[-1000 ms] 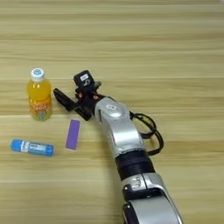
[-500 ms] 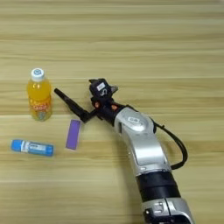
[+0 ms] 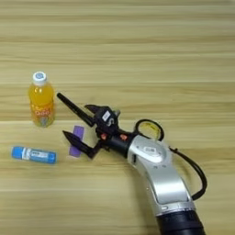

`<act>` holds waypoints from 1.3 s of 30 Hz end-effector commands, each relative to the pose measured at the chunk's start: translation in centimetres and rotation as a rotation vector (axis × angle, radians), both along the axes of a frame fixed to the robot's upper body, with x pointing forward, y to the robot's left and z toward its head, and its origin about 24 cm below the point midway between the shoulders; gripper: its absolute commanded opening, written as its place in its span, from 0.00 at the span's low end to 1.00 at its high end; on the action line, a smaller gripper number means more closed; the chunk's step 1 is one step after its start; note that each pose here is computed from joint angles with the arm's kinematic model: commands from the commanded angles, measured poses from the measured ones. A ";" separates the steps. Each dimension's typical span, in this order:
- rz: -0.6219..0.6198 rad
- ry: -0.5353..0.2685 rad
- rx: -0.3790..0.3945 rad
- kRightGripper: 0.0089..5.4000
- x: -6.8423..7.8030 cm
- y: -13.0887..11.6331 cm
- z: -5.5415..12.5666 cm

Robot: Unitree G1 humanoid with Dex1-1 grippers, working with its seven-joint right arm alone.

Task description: Move the objects on the table

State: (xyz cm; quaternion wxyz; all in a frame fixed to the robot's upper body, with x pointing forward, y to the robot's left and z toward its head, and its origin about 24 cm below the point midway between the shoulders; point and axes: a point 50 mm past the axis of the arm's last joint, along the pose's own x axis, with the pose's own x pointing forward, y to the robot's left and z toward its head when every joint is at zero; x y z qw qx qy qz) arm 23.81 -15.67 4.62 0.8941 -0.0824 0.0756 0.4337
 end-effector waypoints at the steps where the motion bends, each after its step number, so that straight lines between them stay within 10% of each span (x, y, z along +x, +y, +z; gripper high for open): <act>1: 0.067 -0.115 -0.067 1.00 0.1 0.4 1.6; 39: 0.087 0.046 -0.278 1.00 1.1 0.7 -2.6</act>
